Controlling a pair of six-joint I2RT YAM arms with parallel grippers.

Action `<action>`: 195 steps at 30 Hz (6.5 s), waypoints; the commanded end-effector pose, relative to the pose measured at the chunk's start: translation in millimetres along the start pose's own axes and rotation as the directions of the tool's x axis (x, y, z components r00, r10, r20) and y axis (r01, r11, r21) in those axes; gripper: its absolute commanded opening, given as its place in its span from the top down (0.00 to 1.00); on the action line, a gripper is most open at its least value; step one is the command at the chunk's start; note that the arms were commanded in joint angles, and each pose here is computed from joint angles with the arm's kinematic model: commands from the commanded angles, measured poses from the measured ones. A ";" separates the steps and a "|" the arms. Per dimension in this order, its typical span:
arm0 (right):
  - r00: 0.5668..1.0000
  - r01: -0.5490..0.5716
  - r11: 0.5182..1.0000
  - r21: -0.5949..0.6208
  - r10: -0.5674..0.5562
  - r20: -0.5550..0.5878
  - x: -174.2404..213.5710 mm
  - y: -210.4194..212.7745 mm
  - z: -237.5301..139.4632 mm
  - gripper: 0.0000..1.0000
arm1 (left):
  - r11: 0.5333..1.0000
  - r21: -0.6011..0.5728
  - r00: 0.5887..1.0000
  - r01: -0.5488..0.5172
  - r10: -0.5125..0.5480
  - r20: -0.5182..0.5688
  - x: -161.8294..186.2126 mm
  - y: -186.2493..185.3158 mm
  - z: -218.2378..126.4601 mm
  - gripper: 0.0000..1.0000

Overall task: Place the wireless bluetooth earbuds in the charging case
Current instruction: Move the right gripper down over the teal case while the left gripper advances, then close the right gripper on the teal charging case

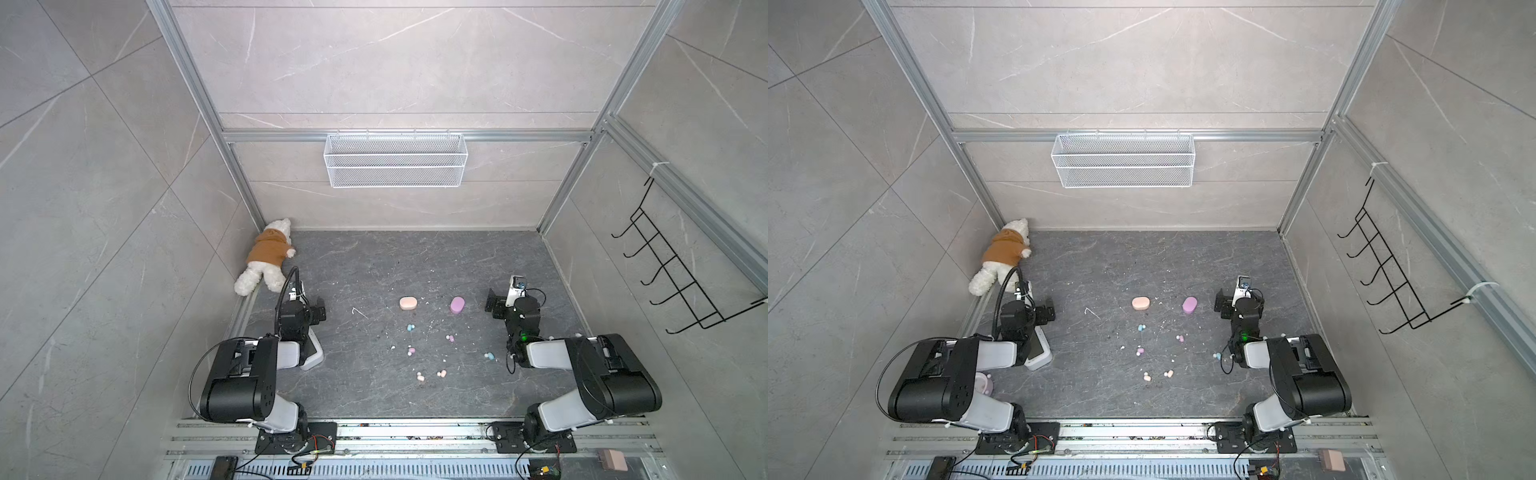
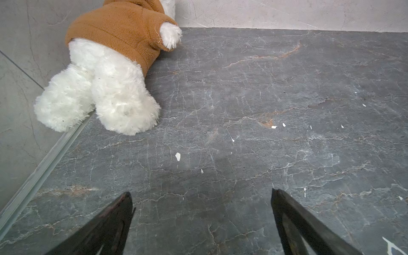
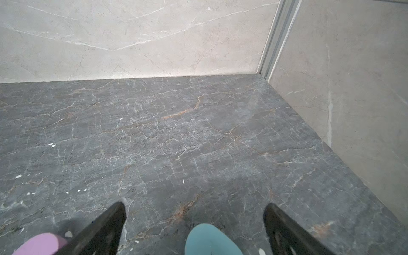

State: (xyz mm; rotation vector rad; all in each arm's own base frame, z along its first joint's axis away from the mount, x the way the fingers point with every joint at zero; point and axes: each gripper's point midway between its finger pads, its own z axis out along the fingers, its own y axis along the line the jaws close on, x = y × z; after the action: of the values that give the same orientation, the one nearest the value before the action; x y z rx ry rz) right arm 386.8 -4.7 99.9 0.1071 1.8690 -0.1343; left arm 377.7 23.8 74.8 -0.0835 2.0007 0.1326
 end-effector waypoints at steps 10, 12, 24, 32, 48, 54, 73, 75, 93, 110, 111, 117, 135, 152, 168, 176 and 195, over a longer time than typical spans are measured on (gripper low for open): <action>1.000 -0.016 1.000 -0.010 0.016 0.006 0.7 2.0 -0.1 0.00 | 1.000 -0.013 0.999 0.019 -0.019 0.044 -12.3 3.5 0.7 0.00; 1.000 -0.016 1.000 -0.009 0.016 0.006 0.6 1.8 -0.2 0.00 | 1.000 -0.013 0.999 0.019 -0.019 0.044 -12.4 3.4 0.7 0.00; 1.000 -0.015 1.000 -0.010 0.015 0.004 1.2 2.0 -0.1 0.00 | 1.000 -0.011 0.999 0.020 -0.020 0.040 -11.7 3.4 1.2 0.00; 1.000 -0.015 1.000 0.015 0.015 -0.008 -14.9 -2.0 -2.0 0.00 | 1.000 -0.020 0.999 0.008 -0.007 0.045 -26.1 3.9 -4.3 0.03; 0.559 -0.104 0.957 0.269 0.280 -0.781 11.2 -6.4 -40.2 0.00 | 0.980 0.195 0.981 0.043 -0.004 -0.196 -76.9 -71.1 -39.3 0.00; 0.408 -0.184 0.932 0.312 0.361 -0.839 29.5 -24.1 -35.1 0.06 | 0.923 0.372 0.973 0.099 -0.012 -0.230 -78.0 -108.1 -48.6 0.01; 0.336 -0.259 0.873 0.413 0.482 -0.809 48.1 -27.3 -4.7 0.12 | 0.713 0.631 0.896 0.308 0.006 -0.444 -58.3 -196.1 -86.6 0.02; 0.333 -0.269 0.865 0.423 0.496 -0.802 50.7 -26.5 -3.4 0.12 | 0.706 0.640 0.901 0.304 0.005 -0.434 -57.8 -196.3 -88.6 0.02; 0.291 -0.282 0.855 0.434 0.508 -0.811 70.0 -21.3 5.1 0.21 | 0.655 0.693 0.897 0.301 0.052 -0.438 -50.4 -214.7 -93.3 0.04; 0.283 -0.307 0.849 0.430 0.512 -0.811 69.3 -16.7 9.3 0.34 | 0.692 0.665 0.906 0.279 0.039 -0.420 -54.5 -208.8 -92.0 0.04; 0.282 -0.310 0.848 0.429 0.513 -0.811 68.8 -16.4 9.2 0.36 | 0.693 0.666 0.906 0.277 0.042 -0.421 -53.9 -209.2 -92.5 0.04; 0.269 -0.309 0.851 0.424 0.506 -0.819 72.7 -14.5 7.8 0.42 | 0.700 0.662 0.905 0.268 0.053 -0.422 -52.5 -210.1 -92.4 0.04; 0.286 -0.290 0.869 0.401 0.479 -0.830 69.6 -16.6 9.3 0.24 | 0.718 0.676 0.918 0.166 0.138 -0.372 -48.2 -214.8 -103.6 0.05; 0.248 -0.305 0.855 0.419 0.496 -0.832 72.7 -12.6 10.6 0.20 | 0.715 0.681 0.917 0.157 0.152 -0.370 -45.0 -217.9 -102.7 0.05; 0.199 -0.354 0.773 0.527 0.612 -0.765 68.2 -9.6 12.7 0.16 | 0.728 0.670 0.912 0.147 0.163 -0.376 -41.2 -217.2 -99.4 0.05; 0.184 -0.352 0.748 0.563 0.645 -0.742 65.7 -11.2 13.3 0.21 | 0.733 0.666 0.912 0.139 0.167 -0.374 -41.1 -217.0 -99.3 0.05; 0.161 -0.369 0.727 0.578 0.663 -0.731 73.2 -7.6 13.1 0.35 | 0.744 0.659 0.915 0.113 0.181 -0.361 -40.4 -217.0 -99.7 0.05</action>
State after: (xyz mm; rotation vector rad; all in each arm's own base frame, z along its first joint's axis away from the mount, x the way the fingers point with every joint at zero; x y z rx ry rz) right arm 381.1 -15.8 29.1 1.2814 2.8039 0.2379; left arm 324.8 -202.4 125.9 0.4008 2.3907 -0.6704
